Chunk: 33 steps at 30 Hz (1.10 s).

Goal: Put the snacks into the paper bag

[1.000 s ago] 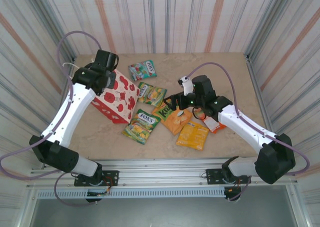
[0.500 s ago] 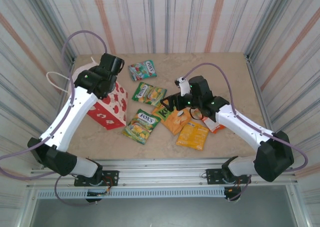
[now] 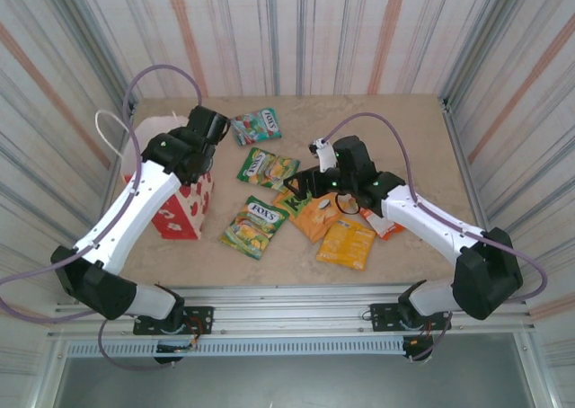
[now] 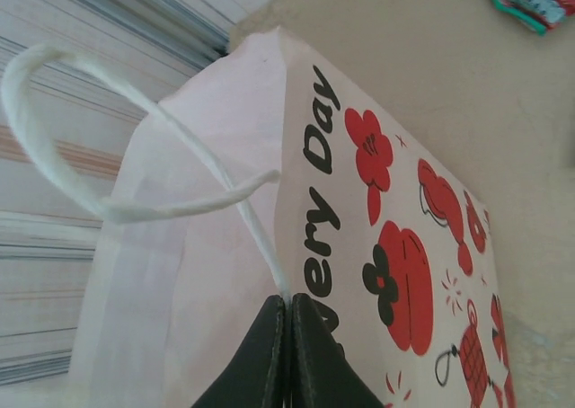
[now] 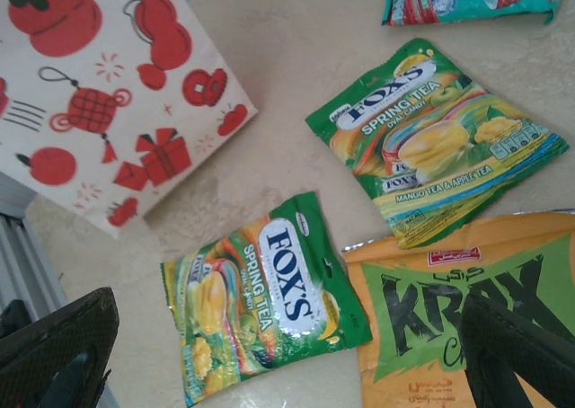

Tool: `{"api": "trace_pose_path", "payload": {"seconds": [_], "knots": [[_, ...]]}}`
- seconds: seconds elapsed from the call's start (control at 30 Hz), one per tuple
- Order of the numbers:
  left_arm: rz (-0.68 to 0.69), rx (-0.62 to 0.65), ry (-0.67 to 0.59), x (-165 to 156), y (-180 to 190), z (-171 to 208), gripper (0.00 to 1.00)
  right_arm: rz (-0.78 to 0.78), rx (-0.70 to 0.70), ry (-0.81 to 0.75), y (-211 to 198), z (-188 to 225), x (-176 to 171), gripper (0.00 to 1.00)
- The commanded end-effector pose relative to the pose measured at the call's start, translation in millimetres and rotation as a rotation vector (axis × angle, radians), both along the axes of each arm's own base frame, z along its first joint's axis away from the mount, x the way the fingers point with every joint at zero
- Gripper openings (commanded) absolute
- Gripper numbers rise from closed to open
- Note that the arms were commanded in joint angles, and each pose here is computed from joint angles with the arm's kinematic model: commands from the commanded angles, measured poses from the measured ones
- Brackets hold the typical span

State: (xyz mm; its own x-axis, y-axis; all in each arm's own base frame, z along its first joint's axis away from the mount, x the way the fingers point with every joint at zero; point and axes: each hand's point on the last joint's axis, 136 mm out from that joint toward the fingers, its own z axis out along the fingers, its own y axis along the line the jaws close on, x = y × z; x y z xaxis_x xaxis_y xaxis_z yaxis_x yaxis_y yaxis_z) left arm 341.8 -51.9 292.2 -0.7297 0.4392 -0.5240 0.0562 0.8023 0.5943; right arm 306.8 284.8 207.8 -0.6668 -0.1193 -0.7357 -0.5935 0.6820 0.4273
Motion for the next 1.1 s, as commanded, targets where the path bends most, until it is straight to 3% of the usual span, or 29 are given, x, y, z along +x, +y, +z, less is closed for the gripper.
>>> {"api": "trace_pose_path", "payload": {"seconds": [0.0,0.23,0.47,0.53,0.63,0.73,1.07], "knots": [[0.004,-0.094,-0.01,-5,-8,-2,0.09,0.004,0.029,-0.016,7,15,3,0.99],[-0.009,-0.186,-0.036,1,-21,2,0.11,-0.001,0.024,-0.018,5,21,1,0.99],[-0.032,-0.188,-0.023,9,-35,-7,0.12,-0.003,0.021,-0.021,3,21,-1,0.99],[-0.042,-0.191,-0.024,10,-40,-6,0.23,-0.002,0.019,-0.023,2,22,-2,0.99],[-0.052,-0.201,-0.036,9,-43,-3,0.51,-0.005,0.017,-0.031,1,24,-3,0.99],[-0.046,-0.224,-0.049,4,-42,4,0.66,-0.01,0.015,-0.036,-2,25,-4,0.99],[-0.054,-0.472,-0.037,-26,-46,18,0.77,-0.019,0.02,-0.016,-8,25,-13,0.99]]}}
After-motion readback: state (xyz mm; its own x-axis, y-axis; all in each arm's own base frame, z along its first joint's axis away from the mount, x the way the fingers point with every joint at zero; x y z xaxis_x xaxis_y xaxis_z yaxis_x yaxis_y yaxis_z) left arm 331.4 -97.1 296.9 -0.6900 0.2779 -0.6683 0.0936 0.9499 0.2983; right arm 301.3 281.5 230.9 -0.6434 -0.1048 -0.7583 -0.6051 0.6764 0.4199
